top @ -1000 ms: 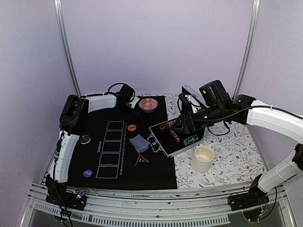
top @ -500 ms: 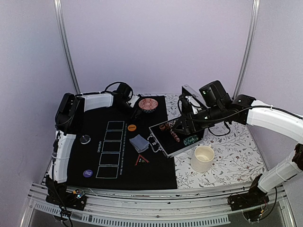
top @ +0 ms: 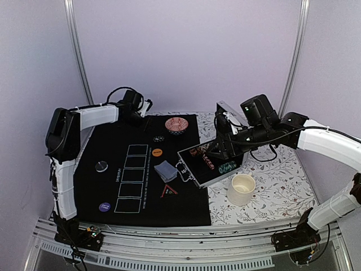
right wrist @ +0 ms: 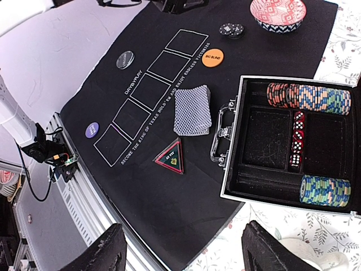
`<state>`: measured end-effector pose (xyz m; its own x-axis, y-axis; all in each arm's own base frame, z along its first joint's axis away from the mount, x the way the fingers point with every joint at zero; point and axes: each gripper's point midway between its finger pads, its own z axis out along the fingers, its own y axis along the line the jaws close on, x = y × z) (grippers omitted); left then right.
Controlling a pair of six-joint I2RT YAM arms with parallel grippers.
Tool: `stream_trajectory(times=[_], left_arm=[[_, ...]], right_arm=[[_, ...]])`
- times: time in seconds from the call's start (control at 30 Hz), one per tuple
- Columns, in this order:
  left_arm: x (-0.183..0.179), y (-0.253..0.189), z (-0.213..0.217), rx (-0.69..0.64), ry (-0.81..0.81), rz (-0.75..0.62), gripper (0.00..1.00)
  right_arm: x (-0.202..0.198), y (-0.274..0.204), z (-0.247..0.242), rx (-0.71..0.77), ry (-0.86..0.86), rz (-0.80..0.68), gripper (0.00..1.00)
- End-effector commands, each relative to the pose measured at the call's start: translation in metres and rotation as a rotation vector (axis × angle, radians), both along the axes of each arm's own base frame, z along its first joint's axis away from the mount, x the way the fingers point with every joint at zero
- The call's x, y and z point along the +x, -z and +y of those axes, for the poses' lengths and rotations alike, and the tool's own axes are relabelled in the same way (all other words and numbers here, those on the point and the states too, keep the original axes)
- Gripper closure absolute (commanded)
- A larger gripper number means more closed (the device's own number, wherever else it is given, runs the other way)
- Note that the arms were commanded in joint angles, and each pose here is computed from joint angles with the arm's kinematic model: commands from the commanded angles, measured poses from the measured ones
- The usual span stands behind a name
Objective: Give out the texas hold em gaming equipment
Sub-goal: Adjust the poker chips pile in the big blind area.
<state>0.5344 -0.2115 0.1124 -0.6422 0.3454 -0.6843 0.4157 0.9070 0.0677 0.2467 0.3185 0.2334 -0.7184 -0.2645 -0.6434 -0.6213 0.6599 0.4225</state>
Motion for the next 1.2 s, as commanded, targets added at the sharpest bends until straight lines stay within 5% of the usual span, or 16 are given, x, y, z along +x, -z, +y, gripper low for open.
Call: stream_trajectory(times=[0.0, 0.4, 1.17], left_arm=[[-0.006, 0.054, 0.032, 0.132, -0.100, 0.105, 0.49], [-0.003, 0.107, 0.017, 0.119, -0.056, 0.202, 0.50], [0.001, 0.103, -0.019, 0.027, 0.006, 0.221, 0.51]], right_arm=[[0.000, -0.009, -0.003, 0.009, 0.001, -0.029, 0.28], [0.001, -0.007, -0.004, 0.000, 0.004, -0.030, 0.28], [-0.003, -0.006, -0.011, -0.008, 0.015, -0.034, 0.28]])
